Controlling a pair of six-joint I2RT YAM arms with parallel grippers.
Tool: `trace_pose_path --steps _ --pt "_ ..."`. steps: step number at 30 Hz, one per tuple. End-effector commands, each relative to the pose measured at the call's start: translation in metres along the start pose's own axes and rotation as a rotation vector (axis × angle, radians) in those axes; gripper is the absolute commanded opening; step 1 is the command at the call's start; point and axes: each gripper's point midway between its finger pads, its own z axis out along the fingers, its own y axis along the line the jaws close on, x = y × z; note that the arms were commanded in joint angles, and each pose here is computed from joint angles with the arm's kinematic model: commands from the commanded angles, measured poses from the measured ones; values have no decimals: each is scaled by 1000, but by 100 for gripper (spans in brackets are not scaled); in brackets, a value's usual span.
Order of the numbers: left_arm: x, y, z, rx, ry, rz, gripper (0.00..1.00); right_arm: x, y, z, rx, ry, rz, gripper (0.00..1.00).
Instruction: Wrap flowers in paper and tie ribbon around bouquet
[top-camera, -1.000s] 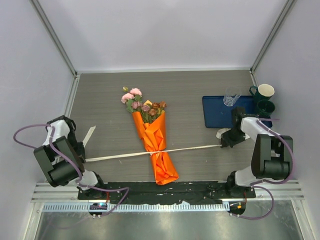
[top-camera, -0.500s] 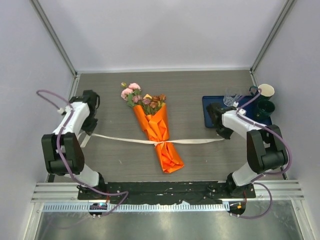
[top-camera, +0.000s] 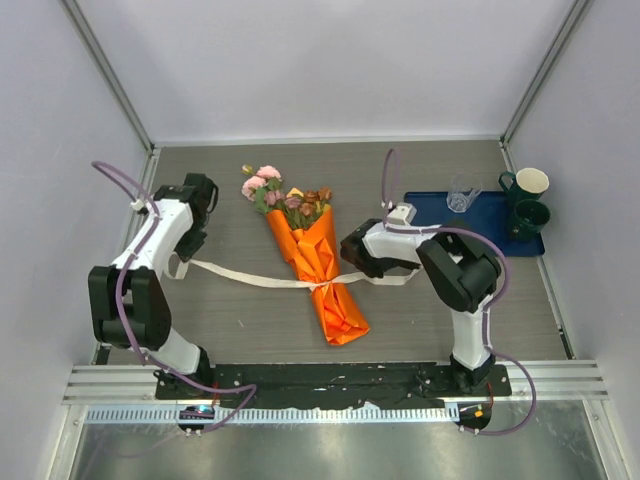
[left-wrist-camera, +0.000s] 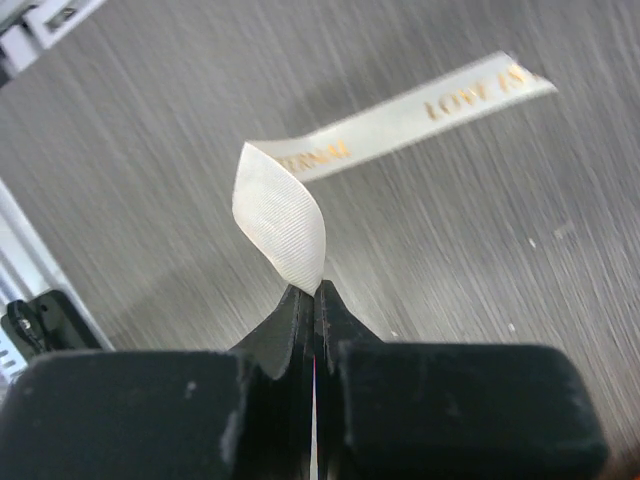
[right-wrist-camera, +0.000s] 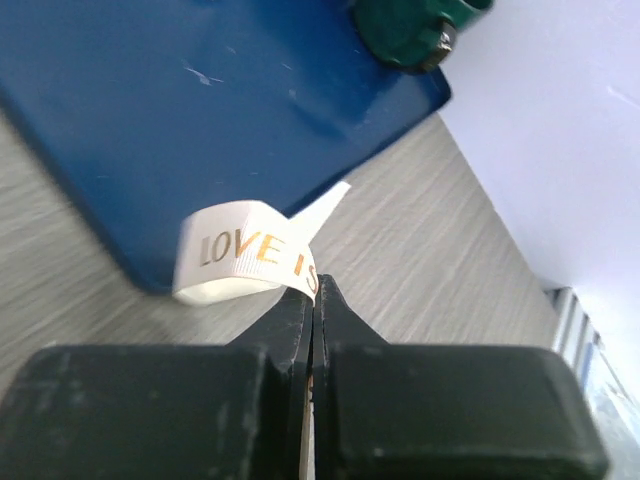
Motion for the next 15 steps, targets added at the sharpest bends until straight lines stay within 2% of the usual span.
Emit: trace_pose_path --steps 1,5,6,7,8,9,10,15 --pt "-25 49 18 -167 3 -155 0 -5 -49 20 131 -9 -86 0" --pt "-22 74 53 -225 122 -268 1 13 -82 52 245 152 10 0" --pt "-20 78 58 -233 150 -293 0 13 -96 61 269 200 85 0" --pt "-20 90 66 -265 171 -330 0 15 -89 71 231 242 117 0" --pt "-21 94 71 -274 172 -347 0 51 -88 73 187 404 141 0" --pt "-24 99 74 -286 158 -354 1 60 -90 79 149 467 189 0" --pt "-23 106 78 -306 156 -364 0 61 -101 92 149 491 276 0" --pt "-23 106 84 -311 151 -376 0 70 -101 96 158 544 256 0"
